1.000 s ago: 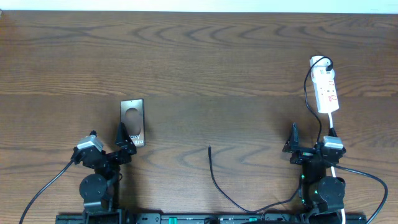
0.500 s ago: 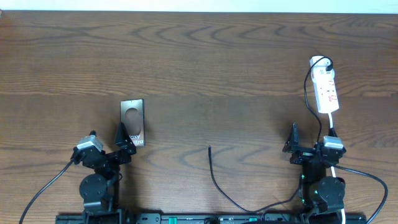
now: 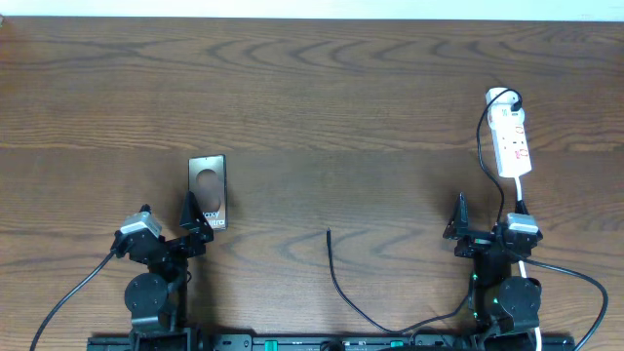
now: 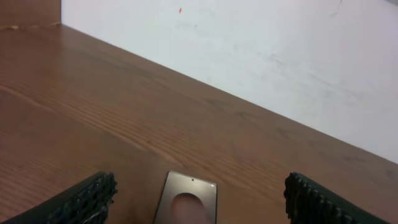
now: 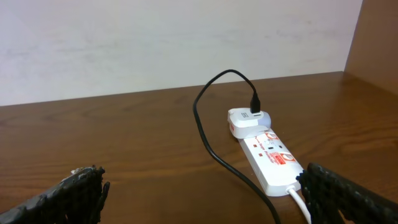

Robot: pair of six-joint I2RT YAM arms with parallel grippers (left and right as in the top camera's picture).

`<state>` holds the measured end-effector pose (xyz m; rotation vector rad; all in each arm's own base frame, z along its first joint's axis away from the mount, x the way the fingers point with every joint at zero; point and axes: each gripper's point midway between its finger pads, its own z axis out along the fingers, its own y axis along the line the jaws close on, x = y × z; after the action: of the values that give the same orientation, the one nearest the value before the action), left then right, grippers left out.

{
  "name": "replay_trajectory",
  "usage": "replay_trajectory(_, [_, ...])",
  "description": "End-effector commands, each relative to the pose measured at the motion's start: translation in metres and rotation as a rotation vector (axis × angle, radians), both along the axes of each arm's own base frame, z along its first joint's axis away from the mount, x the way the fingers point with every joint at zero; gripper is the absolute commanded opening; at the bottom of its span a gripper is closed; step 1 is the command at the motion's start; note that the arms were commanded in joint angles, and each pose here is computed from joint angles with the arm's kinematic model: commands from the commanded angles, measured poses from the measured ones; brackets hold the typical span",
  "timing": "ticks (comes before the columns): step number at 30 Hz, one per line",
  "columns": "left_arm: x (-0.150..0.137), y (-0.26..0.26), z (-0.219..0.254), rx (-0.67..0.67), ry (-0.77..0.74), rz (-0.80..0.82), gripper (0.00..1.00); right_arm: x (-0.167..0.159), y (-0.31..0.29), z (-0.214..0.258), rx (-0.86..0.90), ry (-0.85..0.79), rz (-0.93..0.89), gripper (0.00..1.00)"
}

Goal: Plug charger to phone and switch on socket

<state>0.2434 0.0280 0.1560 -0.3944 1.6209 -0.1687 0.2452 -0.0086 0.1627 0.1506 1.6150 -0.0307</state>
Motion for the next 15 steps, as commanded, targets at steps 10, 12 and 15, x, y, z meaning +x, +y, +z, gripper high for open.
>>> replay_trajectory(10, [0.001,-0.004,0.041,0.213,-0.001,-0.044,0.89,-0.001,-0.002,0.0,-0.013,0.0,-0.009,0.99])
replay_trajectory(12, [0.008,-0.009,0.056,0.243,0.047,-0.085,0.89,-0.001,-0.002,0.0,-0.013,0.0,-0.009,0.99])
replay_trajectory(15, [0.02,-0.009,0.072,0.247,0.095,-0.1,0.89,-0.001,-0.002,0.0,-0.013,0.0,-0.009,0.99])
